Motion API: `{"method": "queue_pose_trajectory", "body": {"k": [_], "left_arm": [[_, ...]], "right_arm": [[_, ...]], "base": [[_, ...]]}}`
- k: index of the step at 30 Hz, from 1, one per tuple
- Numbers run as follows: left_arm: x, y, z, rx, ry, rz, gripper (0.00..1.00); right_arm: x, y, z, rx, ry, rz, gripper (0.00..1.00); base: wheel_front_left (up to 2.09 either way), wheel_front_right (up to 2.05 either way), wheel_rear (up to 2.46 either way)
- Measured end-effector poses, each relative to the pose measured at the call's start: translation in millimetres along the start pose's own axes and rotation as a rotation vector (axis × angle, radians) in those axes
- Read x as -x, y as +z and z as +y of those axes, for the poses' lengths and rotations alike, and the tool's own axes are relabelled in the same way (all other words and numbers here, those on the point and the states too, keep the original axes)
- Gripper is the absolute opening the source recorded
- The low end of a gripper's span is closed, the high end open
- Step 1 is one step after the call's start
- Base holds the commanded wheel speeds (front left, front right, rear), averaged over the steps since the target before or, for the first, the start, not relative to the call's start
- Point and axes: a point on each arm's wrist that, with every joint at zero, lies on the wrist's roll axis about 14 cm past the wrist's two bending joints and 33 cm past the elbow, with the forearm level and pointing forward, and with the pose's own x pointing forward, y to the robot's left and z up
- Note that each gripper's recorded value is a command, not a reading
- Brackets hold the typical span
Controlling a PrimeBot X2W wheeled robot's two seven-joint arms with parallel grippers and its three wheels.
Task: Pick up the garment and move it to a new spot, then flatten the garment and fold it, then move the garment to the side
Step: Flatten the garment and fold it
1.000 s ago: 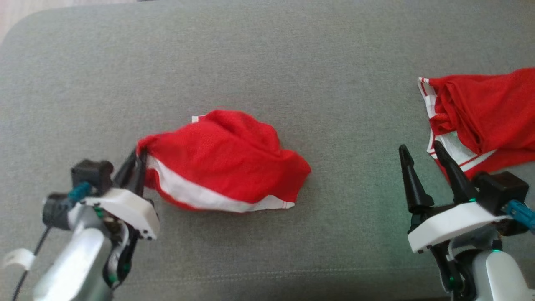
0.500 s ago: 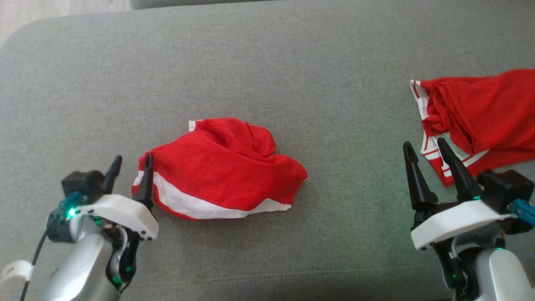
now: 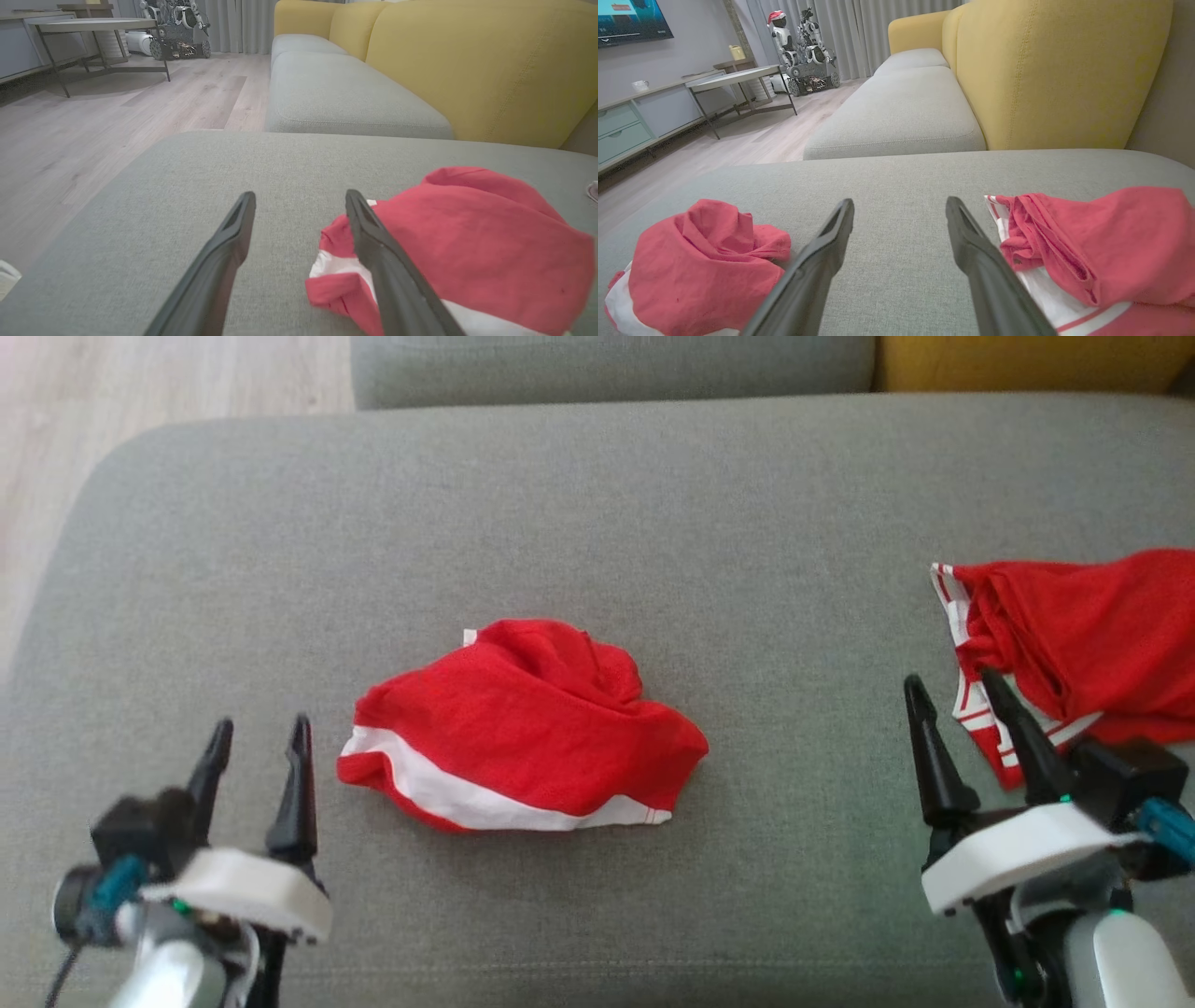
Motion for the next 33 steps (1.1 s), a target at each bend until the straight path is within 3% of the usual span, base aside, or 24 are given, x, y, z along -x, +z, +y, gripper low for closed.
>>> {"method": "queue_pose_trajectory", "body": {"k": [7, 33], "left_arm": [[21, 5, -6, -0.006, -0.004, 0.004, 1.0], [18, 2, -7, 0.01, -0.032, 0.027, 1.0]], "right_arm": [[7, 0, 5, 0.004, 0.012, 0.007, 1.0], [2, -9, 8, 0.0, 0.024, 0.039, 1.0]], "base": [[0.0, 0.0, 0.0], [0.0, 0.0, 0.0]]}}
